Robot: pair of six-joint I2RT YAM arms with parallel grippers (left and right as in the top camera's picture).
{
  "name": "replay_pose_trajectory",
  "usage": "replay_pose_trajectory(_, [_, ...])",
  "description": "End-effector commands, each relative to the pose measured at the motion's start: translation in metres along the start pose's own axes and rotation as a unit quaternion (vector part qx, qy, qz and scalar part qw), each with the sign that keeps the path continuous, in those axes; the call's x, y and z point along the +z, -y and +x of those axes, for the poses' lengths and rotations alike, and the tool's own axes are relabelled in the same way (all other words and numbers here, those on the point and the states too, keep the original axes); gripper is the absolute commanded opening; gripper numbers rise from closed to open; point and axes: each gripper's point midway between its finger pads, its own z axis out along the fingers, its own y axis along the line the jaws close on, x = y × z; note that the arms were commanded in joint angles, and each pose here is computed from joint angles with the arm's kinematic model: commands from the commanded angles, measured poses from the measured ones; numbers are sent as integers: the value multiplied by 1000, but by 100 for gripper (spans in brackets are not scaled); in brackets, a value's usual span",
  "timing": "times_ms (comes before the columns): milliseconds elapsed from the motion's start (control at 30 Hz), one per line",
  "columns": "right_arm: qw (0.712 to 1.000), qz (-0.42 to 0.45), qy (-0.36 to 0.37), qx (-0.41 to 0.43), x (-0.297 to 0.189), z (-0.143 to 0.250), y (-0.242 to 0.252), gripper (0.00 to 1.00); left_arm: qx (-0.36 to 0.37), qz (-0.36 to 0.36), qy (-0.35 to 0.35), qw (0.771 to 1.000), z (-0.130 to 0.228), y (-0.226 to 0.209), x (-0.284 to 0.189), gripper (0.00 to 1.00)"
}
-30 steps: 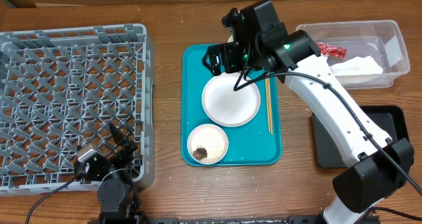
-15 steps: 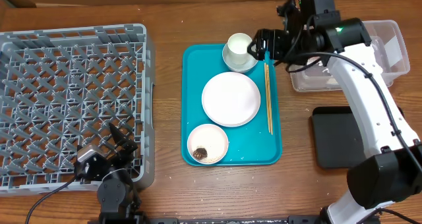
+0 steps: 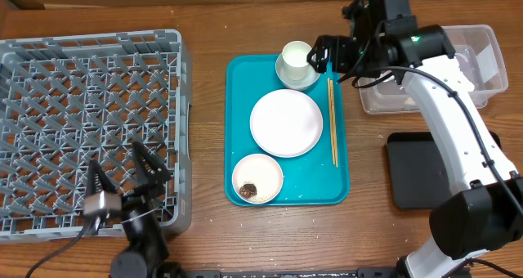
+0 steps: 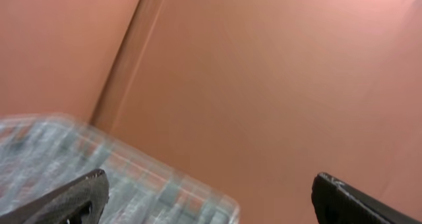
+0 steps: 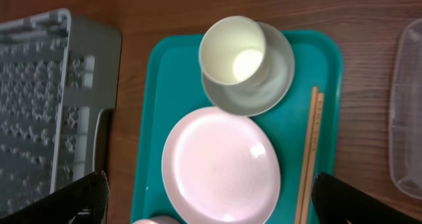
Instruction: Sort waste into correct bins and load items into the dishwasher
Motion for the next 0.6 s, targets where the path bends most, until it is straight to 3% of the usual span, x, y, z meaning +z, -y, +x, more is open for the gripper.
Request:
replay_pose_trajectory(0, [996,16,52,66,-28,-30,31,100,-17,62,16,998,-11,23,-2,100])
replay_pose_trajectory(133, [984,40,97,141,-62,-54,82,100,-7,100,18,995,-22,40,-2,100])
replay_pose_trajectory(333, [963,76,148,212,-105,-67,162,100,65,130,-9,989,-51,72,18,100])
replay_pose_trajectory(433, [953,91,164,238,-122,-66,192,100,121,178,-77,974,-52,105,40,100])
replay_pose_trajectory(567, [943,105,178,261,-138,-63,218,100,142,228,-252,930,-27,147,84,100])
